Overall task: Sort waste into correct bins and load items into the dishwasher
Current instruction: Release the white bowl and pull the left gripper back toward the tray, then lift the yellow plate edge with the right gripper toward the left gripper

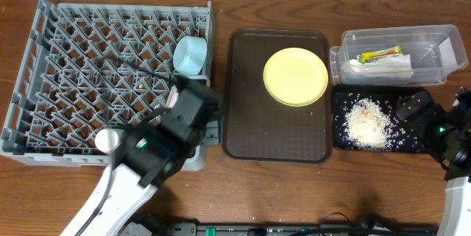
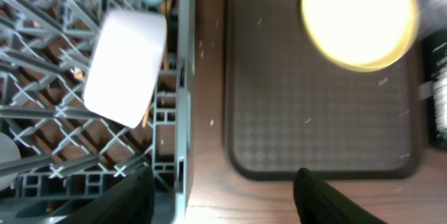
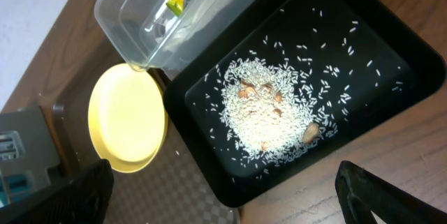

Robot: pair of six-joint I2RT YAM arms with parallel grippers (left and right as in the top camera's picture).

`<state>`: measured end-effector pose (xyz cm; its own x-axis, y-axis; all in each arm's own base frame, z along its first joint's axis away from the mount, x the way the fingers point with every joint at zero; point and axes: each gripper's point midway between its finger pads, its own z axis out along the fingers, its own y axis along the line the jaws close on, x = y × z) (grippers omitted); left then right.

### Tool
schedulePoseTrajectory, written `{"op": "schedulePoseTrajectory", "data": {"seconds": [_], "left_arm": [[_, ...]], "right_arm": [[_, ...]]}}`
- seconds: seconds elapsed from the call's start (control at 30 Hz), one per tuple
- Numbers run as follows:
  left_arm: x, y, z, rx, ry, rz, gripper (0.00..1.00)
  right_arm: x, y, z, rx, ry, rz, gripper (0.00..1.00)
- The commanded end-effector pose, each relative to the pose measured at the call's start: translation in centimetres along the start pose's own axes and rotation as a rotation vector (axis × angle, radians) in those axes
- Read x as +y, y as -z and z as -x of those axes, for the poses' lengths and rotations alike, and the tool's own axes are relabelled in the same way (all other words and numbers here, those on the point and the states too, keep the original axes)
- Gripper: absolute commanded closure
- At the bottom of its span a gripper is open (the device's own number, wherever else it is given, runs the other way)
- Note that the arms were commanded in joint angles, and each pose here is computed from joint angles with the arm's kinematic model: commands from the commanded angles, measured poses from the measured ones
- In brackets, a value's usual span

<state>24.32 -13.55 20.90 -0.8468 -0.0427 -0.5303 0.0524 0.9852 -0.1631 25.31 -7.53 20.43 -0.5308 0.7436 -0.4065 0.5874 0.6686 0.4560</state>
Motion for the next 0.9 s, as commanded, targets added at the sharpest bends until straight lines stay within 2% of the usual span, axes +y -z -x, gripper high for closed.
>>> {"op": "schedulePoseTrajectory", "data": {"seconds": [0.0,0.03,0.1,0.17,0.3,0.43,0.53,0.6,0.73,0.87], "left_arm": [[1.3,4.4,2.2,-0.165,0.052,-0.04,0.29],[1.7,5.2,2.4,-0.195,0.065,-0.045,0.27],[2.5,6.8,2.8,-0.252,0.095,-0.061,0.26],[3.2,8.2,3.1,-0.305,0.122,-0.073,0.26],[3.9,9.6,3.6,-0.364,0.154,-0.083,0.25],[4.2,9.6,3.6,-0.361,0.162,-0.073,0.26],[4.2,9.4,3.7,-0.36,0.161,-0.072,0.25],[4.2,9.4,3.6,-0.358,0.161,-0.071,0.26],[4.4,9.2,3.1,-0.337,0.157,-0.059,0.25],[4.8,8.9,2.2,-0.3,0.151,-0.039,0.25]], "right_arm": [[1.8,0.0,0.7,-0.014,-0.076,0.097,0.01],[3.0,0.2,0.3,0.016,-0.066,0.166,0.01],[5.8,0.4,-1.0,0.081,0.009,0.298,0.11],[7.2,0.2,-2.6,0.131,0.086,0.328,0.14],[7.4,-2.1,-5.7,0.199,0.231,0.192,0.21],[7.9,-5.0,-9.0,0.271,0.312,0.05,0.27],[8.8,-9.2,-12.6,0.334,0.365,-0.067,0.29],[8.7,-11.3,-13.7,0.348,0.357,-0.124,0.37],[8.1,-15.5,-14.9,0.348,0.236,-0.215,0.38],[8.8,-18.8,-15.8,0.351,0.228,-0.197,0.42]]}}
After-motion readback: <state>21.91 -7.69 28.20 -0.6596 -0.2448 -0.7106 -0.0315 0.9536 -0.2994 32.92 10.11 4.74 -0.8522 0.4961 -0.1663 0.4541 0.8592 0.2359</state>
